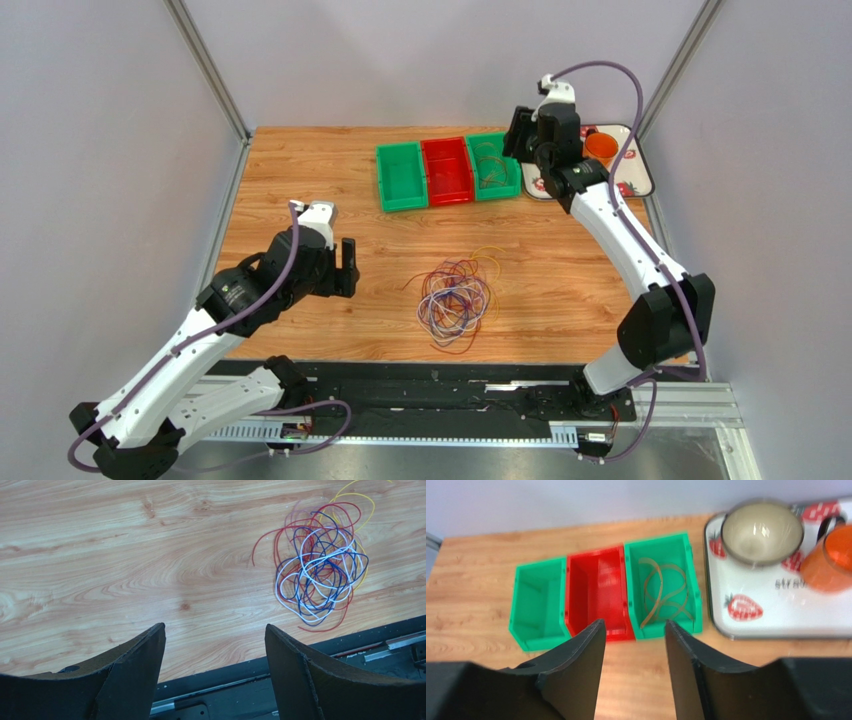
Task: Untangle the cables
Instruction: Place the cable in the bin, then untie the cable.
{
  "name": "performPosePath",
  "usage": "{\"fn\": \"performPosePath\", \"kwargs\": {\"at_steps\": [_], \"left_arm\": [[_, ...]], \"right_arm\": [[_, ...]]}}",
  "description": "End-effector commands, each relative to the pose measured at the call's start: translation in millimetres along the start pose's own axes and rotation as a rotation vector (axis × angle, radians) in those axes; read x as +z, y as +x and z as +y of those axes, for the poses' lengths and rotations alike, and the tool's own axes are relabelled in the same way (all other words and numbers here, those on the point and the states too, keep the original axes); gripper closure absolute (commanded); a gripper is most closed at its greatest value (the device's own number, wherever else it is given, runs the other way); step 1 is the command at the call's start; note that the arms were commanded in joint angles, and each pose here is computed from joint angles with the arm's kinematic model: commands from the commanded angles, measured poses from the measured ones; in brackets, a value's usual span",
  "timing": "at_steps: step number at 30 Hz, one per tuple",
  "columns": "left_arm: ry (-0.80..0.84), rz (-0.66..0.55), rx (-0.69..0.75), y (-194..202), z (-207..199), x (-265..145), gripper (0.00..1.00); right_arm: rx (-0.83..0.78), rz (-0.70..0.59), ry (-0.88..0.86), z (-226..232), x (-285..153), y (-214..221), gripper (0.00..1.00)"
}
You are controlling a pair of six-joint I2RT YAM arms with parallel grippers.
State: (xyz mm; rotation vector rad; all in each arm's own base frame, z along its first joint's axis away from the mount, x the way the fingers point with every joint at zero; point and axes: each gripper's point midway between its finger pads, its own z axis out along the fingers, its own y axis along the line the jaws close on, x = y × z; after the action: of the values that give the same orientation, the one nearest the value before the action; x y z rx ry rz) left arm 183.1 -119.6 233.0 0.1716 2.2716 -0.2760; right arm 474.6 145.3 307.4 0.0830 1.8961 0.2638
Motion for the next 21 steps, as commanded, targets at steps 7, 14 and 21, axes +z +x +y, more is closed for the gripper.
{"fn": "performPosePath", "kwargs": {"at_steps": [7,14,21], "left_arm": [[0.122,0.033,-0.063,-17,-60,64,0.19],[0.170,0.058,-0.057,-24,-93,104,0.19],[0.181,0.105,-0.049,-15,-113,141,0.24]], "right_arm": [[0.243,0.319,-0.015,-8,-71,138,0.50],[0.278,0.419,-0.101,-1,-106,177,0.50],[0.312,0.505,-0.200,19,-118,207,0.50]]}}
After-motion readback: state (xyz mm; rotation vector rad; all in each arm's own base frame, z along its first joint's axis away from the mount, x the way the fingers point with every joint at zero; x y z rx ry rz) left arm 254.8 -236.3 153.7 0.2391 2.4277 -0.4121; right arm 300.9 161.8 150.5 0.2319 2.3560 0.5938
